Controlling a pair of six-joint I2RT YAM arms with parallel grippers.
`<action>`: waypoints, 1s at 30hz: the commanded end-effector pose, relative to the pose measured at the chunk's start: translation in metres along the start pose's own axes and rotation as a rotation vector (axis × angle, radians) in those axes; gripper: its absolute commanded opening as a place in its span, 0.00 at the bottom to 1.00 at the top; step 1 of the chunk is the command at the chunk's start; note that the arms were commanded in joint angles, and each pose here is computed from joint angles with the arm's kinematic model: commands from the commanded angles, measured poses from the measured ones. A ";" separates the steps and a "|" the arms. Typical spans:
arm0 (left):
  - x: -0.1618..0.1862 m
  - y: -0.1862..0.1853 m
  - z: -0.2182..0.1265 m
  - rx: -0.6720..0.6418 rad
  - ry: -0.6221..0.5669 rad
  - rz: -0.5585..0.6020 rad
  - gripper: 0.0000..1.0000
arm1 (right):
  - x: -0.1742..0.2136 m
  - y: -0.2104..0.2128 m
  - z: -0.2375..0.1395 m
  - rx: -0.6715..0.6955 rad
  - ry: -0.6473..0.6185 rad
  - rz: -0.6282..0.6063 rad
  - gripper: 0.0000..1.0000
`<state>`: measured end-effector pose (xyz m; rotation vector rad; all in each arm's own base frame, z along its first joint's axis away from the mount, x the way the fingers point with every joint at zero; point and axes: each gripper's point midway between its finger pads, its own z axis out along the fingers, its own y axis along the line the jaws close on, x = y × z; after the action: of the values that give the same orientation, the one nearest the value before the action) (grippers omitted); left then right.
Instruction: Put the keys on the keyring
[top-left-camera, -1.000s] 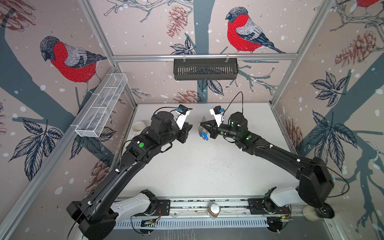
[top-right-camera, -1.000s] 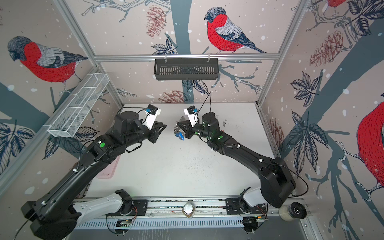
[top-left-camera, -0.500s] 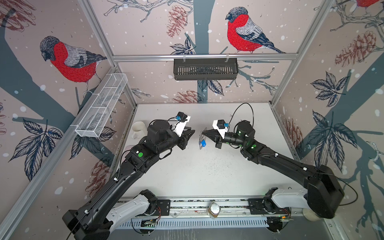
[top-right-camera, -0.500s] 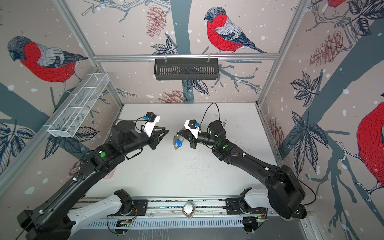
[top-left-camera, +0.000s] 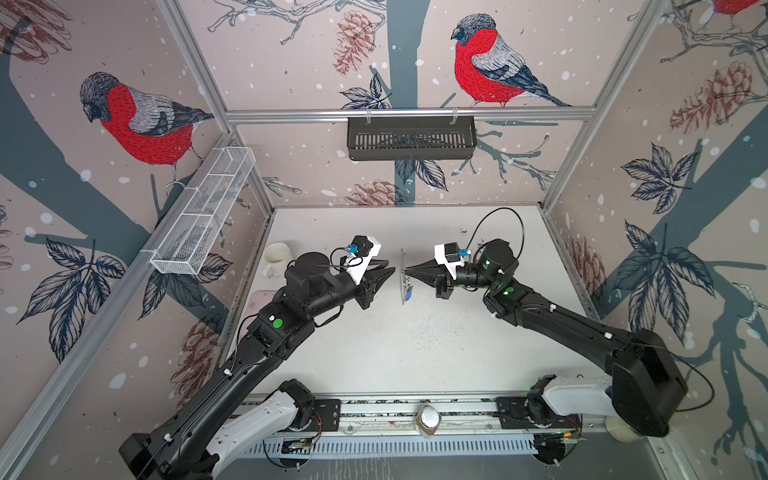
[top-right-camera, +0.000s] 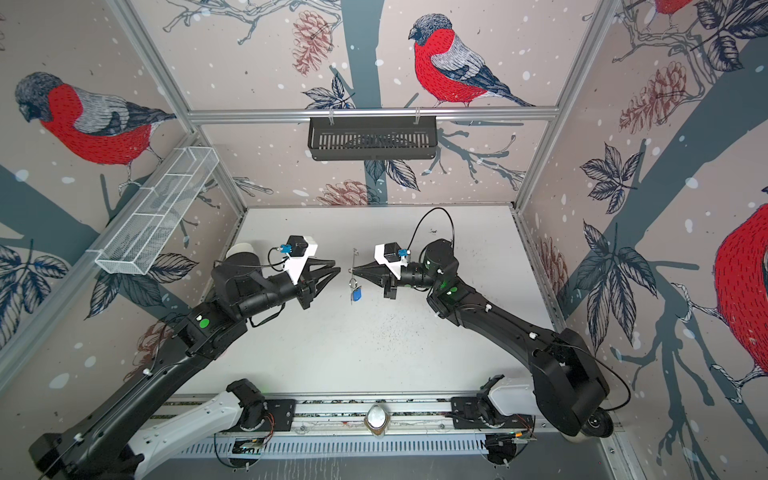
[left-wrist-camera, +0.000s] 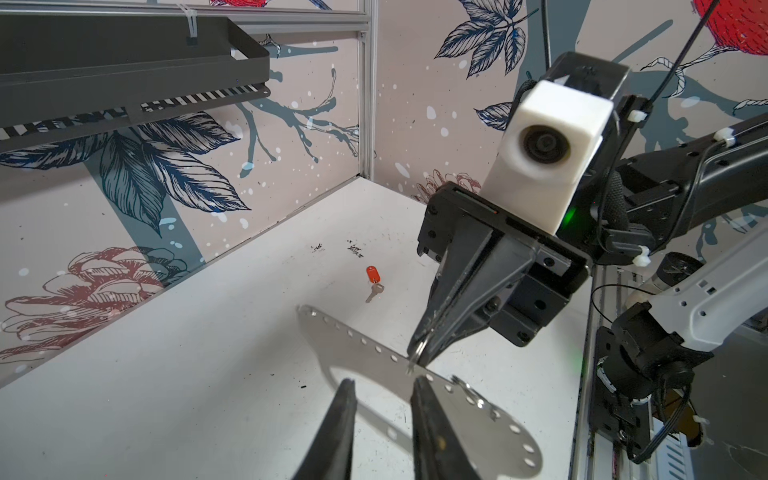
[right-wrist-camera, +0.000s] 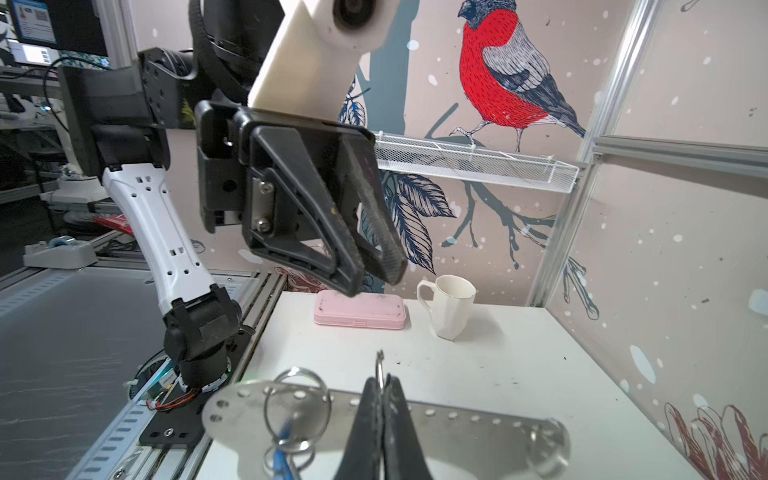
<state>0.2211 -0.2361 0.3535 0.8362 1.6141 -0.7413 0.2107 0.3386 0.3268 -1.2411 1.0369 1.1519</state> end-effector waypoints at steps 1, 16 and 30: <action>-0.019 -0.012 -0.001 0.066 -0.084 0.052 0.26 | -0.017 0.010 0.000 -0.064 -0.052 -0.032 0.00; -0.018 -0.028 0.003 0.167 -0.091 0.070 0.26 | -0.024 0.020 0.002 -0.118 -0.070 -0.010 0.00; -0.017 -0.031 0.004 0.188 -0.085 0.074 0.18 | -0.030 0.023 0.005 -0.150 -0.085 0.001 0.00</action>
<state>0.2018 -0.2574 0.3574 0.9733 1.5110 -0.8731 0.1897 0.3418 0.3393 -1.2873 0.9750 1.2856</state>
